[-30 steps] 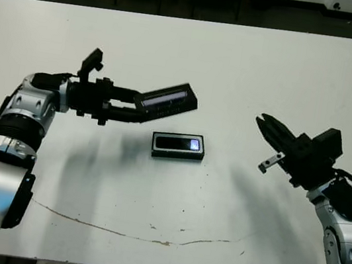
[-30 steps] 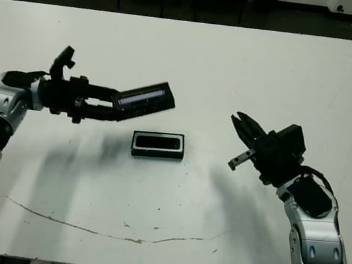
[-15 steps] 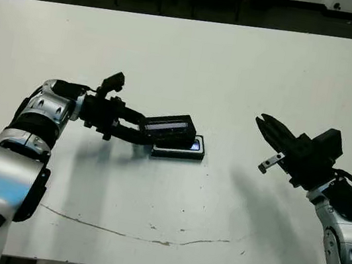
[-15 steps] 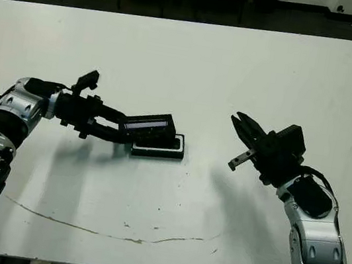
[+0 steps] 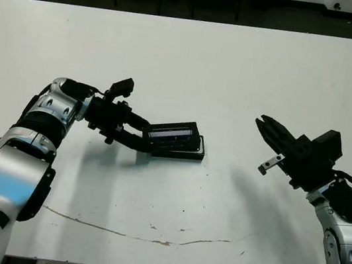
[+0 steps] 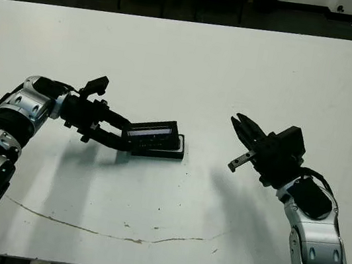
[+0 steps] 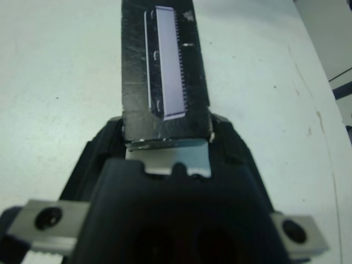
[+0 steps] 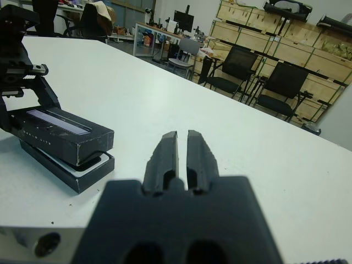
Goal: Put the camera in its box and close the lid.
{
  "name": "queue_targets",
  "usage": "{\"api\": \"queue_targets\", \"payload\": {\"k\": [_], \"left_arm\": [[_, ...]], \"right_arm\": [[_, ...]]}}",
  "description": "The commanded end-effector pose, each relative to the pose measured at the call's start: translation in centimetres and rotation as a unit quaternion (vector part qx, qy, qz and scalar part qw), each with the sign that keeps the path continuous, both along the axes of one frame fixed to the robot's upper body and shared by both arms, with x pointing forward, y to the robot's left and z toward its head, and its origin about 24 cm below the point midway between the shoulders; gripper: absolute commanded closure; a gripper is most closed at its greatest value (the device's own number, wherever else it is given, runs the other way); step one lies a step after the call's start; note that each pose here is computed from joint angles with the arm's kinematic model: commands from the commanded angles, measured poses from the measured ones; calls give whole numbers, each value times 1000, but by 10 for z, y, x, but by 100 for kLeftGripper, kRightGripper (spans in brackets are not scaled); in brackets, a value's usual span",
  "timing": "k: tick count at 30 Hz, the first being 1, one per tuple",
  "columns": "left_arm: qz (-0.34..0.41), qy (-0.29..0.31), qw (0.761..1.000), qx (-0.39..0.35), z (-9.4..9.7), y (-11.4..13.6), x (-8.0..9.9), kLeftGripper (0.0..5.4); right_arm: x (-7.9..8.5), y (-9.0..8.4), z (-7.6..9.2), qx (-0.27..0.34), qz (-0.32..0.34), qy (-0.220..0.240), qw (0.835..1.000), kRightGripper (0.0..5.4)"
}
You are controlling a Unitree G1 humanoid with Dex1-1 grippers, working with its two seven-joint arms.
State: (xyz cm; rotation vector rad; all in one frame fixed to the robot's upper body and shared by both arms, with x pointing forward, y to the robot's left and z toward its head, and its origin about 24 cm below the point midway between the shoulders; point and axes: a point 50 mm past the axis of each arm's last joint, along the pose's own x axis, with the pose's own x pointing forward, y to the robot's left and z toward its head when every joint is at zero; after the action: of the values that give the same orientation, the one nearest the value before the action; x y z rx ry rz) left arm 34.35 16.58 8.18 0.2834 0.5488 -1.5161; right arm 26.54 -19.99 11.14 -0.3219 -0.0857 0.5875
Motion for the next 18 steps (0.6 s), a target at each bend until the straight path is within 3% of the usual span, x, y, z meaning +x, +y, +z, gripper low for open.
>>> {"api": "queue_targets", "payload": {"k": [1,18], "left_arm": [[-24,39,999,16,-13,-5,-8,287],[-34,33,994,95,-34,-9,-13,288]], "right_arm": [[-2,-3,-3,-3,-3,14,1000,540],[-3,-5,-3,-5,-6,14,1000,540]]}}
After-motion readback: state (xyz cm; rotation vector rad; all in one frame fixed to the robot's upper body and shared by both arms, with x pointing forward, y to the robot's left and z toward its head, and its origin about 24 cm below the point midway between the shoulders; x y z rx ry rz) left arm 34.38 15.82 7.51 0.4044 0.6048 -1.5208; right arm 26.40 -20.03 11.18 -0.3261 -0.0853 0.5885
